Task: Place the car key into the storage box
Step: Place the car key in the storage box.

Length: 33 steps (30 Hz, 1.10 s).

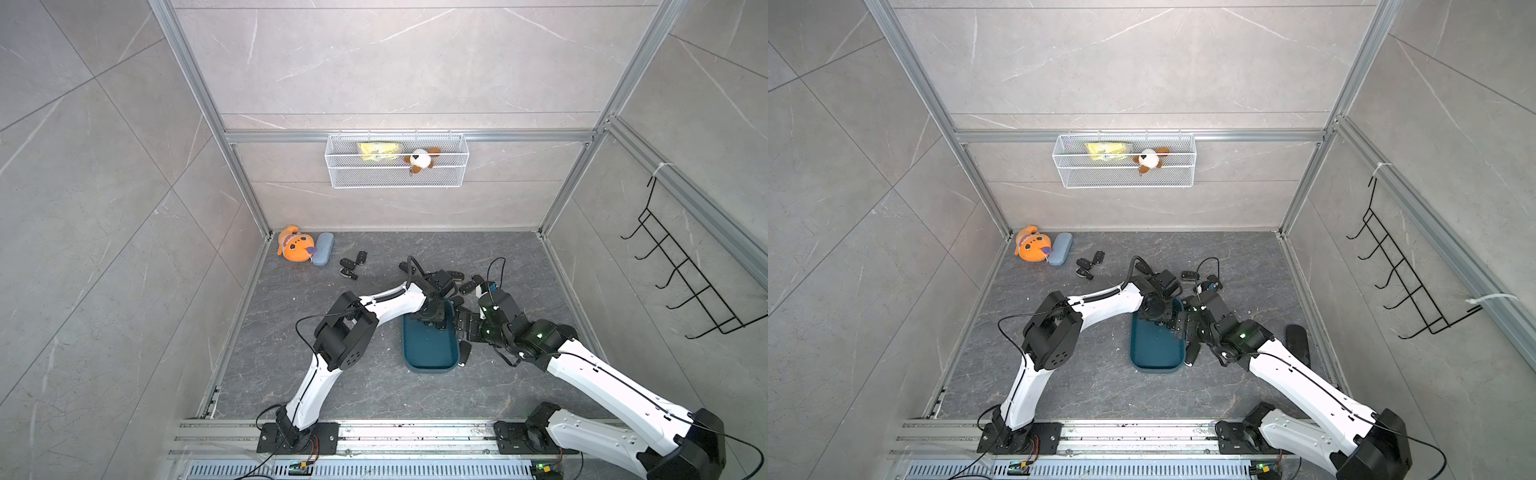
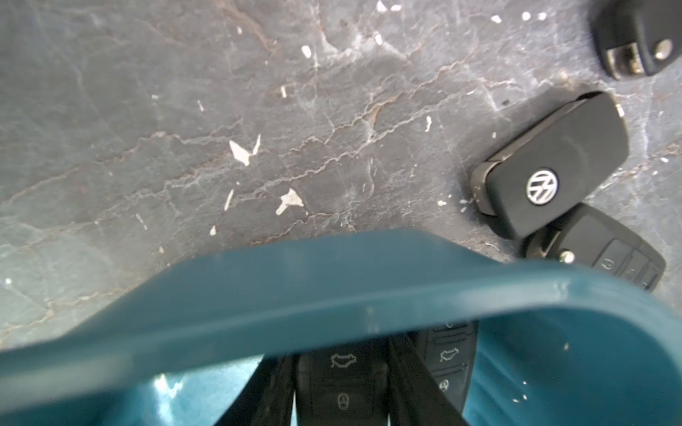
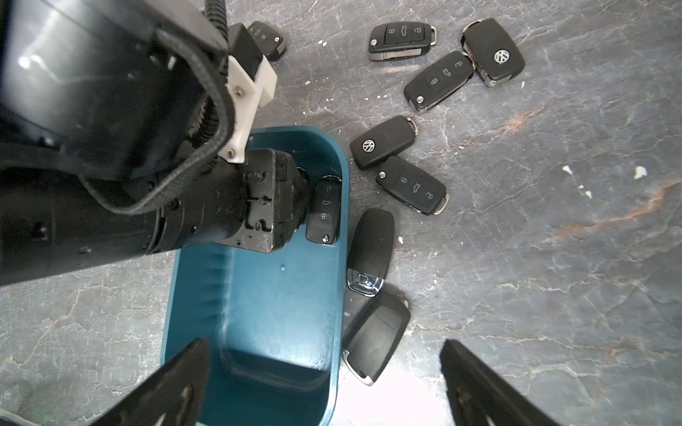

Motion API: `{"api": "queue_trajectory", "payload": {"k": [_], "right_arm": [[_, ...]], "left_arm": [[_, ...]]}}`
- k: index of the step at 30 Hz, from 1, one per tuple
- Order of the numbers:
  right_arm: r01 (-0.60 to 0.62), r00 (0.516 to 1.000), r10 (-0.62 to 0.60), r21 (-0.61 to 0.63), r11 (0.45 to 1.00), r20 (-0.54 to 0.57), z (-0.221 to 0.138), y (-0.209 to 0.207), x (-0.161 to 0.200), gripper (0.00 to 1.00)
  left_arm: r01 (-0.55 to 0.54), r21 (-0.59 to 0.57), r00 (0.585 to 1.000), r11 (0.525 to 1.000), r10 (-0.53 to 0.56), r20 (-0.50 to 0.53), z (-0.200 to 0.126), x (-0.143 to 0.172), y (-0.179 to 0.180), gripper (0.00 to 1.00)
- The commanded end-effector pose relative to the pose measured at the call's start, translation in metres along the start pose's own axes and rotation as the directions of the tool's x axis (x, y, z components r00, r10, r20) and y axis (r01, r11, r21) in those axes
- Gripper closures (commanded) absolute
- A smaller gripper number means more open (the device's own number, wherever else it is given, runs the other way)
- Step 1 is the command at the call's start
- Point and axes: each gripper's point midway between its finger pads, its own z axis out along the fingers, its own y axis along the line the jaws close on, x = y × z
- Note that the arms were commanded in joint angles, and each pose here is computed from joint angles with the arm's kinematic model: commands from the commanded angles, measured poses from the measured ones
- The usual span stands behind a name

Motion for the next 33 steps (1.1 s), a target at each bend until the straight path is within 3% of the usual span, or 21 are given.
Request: {"api": "queue_trajectory", "payload": {"k": [1,17,25,33], "right_arm": [[-0.009,1.000,0.009,0.037,0.999,-0.011,0.001,-0.009,0.005,0.00],[0.002,0.999,-0.004,0.083,0.997,0.031,-0.001,-0.016,-0.003,0.00],[0.041,0.997,-0.050,0.154,0.987,0.051,0.003,-0.024,-0.019,0.00],[0.047,0.999,-0.045,0.198,0.979,-0.012,0.032,-0.035,-0.022,0.10]], "left_arm": [[0.001,0.040,1.000,0.999,-0.001,0.005,-0.009,-0.005,-0.010,0.56],[0.011,0.052,0.999,0.999,-0.013,0.034,-0.035,-0.006,-0.006,0.48],[-0.001,0.065,0.997,0.998,-0.005,0.080,-0.068,-0.012,-0.002,0.34],[-0.028,0.076,0.989,0.997,0.017,0.144,-0.110,-0.017,0.008,0.14]]}}
